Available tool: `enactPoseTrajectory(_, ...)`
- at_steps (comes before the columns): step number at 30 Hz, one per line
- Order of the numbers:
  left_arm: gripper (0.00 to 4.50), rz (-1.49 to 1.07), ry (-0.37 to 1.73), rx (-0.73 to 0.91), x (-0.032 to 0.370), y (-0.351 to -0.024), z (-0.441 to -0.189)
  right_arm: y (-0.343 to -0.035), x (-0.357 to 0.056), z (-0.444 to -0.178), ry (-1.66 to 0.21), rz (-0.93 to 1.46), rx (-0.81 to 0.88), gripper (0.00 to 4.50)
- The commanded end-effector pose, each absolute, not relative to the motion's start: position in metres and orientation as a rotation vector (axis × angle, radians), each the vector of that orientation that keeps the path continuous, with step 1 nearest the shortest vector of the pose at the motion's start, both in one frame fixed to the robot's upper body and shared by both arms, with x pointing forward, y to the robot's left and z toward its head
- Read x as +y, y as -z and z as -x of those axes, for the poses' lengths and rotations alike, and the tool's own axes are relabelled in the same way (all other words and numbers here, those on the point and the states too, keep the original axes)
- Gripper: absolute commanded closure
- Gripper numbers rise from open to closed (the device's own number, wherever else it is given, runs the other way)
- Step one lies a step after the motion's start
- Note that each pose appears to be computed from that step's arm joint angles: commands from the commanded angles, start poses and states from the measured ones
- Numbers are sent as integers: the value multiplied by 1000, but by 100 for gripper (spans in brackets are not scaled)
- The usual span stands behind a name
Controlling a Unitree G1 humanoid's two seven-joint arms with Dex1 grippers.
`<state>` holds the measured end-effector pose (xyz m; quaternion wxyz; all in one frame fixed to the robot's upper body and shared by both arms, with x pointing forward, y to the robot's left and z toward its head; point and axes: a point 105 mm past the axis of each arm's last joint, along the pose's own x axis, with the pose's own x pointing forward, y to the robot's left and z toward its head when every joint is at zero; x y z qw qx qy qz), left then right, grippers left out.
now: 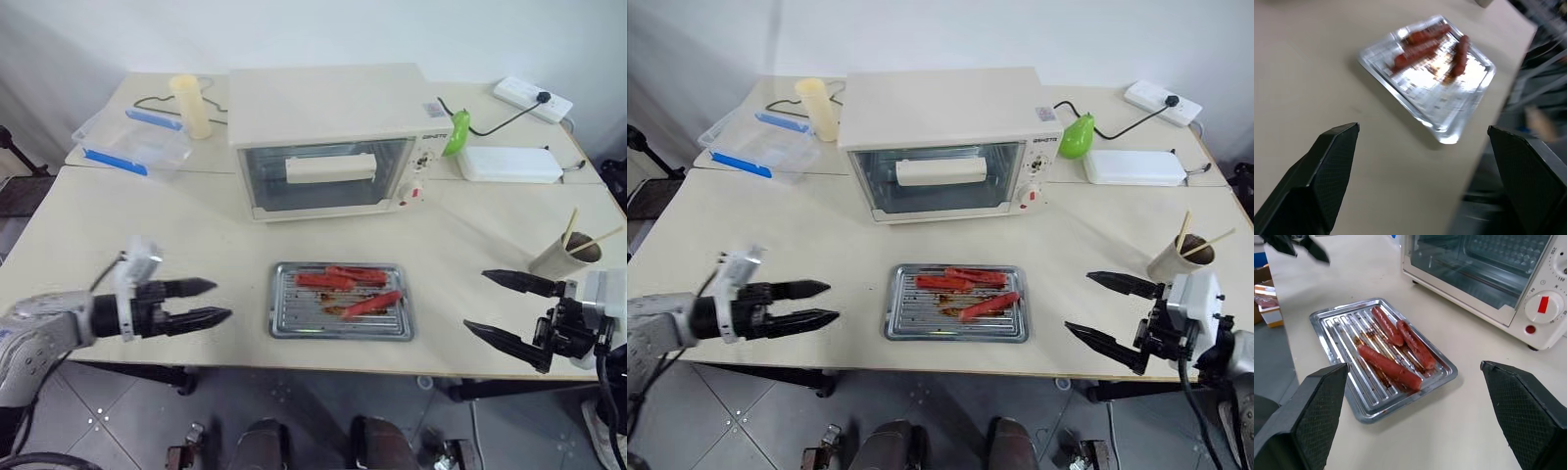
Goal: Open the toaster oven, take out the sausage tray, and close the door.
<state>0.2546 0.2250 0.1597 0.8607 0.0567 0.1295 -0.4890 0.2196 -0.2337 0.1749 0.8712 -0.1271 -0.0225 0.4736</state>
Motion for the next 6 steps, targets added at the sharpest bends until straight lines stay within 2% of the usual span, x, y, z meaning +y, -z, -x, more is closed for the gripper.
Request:
enactPoseTrajectory(1, 3, -407, 982, 98, 250, -170, -259, -184, -230, -217, -1035, 297, -82, 0)
enactPoseTrajectory(3, 3, -503, 962, 57, 262, -172, -259, -185, -225, -217, -1061, 296, -96, 0)
enactPoseTrajectory(6, 3, -517, 1002, 95, 271, -165, -255, -180, -213, -210, -1115, 283, -98, 0)
